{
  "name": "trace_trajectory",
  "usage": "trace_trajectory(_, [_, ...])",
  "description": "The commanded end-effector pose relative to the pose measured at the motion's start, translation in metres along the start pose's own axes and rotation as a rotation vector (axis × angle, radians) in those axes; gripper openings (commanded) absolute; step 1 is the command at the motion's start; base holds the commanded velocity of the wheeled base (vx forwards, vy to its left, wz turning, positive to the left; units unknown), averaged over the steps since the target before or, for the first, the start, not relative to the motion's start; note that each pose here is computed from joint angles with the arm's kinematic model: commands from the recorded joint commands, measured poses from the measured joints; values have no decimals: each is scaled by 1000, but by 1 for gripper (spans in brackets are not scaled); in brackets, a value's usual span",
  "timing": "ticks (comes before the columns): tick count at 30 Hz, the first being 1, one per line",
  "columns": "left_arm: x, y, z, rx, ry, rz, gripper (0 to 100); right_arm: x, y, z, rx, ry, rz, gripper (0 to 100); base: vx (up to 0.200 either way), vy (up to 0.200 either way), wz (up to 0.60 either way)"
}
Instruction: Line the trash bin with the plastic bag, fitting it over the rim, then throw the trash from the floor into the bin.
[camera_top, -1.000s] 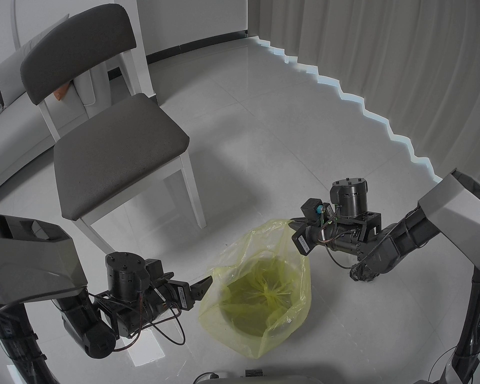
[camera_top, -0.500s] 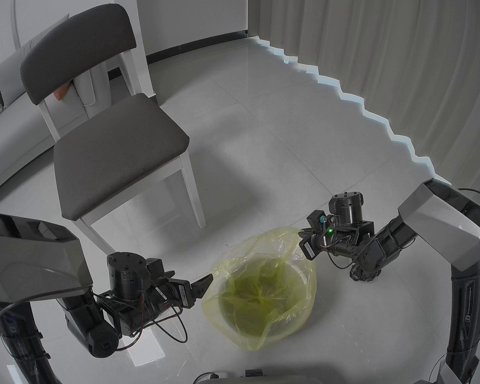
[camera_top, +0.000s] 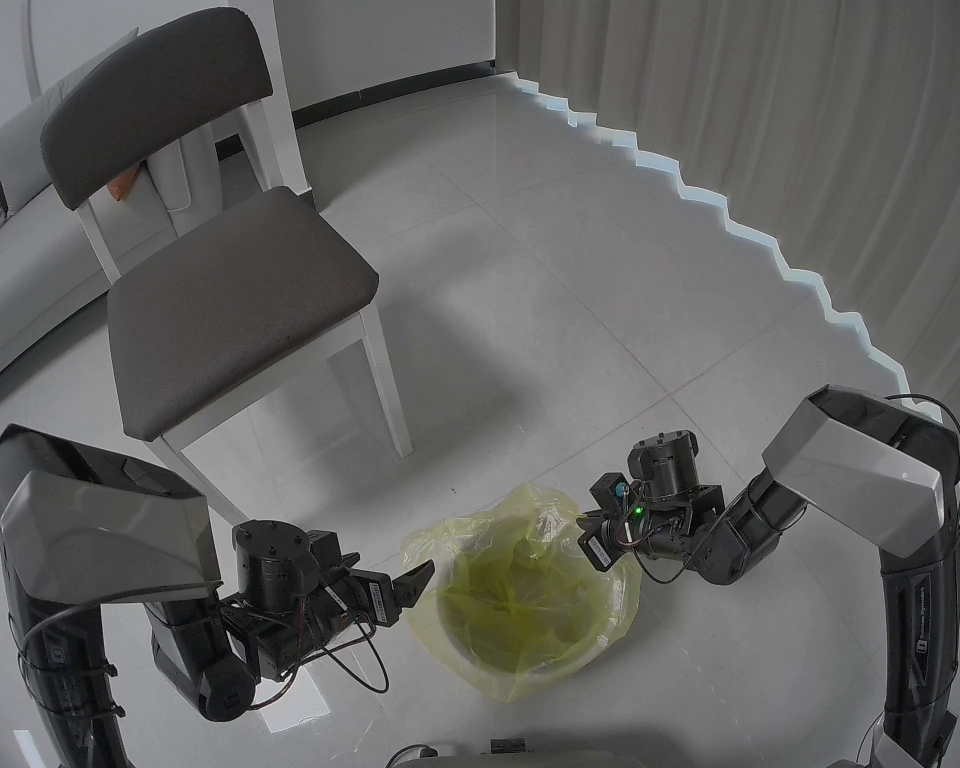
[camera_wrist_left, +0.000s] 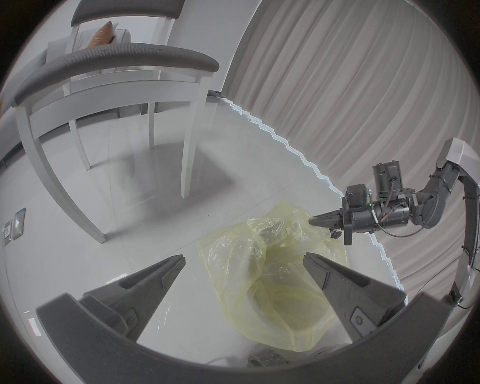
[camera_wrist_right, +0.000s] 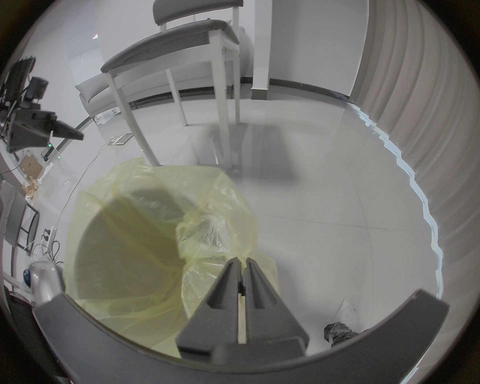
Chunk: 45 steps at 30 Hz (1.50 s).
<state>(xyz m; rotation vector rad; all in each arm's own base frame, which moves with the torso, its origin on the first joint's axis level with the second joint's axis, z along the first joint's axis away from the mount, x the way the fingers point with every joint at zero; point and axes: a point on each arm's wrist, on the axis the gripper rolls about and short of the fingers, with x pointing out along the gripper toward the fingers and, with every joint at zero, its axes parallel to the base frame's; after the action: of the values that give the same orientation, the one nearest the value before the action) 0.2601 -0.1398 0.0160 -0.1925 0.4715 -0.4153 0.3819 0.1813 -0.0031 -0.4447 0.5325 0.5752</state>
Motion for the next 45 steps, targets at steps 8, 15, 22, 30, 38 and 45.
trace_trajectory(8, [14, -3, -7, 5, 14, -14, 100, 1, -6, 3, 8, -6, -57, 0, 0, 0, 0])
trace_trajectory(15, [22, -1, -13, 3, 35, -19, 100, -2, -11, 4, 16, 1, -64, 100, 0, 0, 0])
trace_trajectory(22, [34, 10, -9, -8, 22, -11, 100, -21, -8, 18, 109, -39, -68, 100, 0, 0, 0])
trace_trajectory(30, [38, 21, -5, -22, 41, -22, 100, -63, -25, 14, 145, -7, -104, 100, 0, 0, 0])
trace_trajectory(38, [57, 38, 1, -47, 76, -2, 100, -68, -15, -31, 156, 152, -100, 100, 0, 0, 0])
trace_trajectory(45, [68, 53, -4, -60, 81, 28, 100, -52, -11, -47, 150, 174, -113, 100, 0, 0, 0])
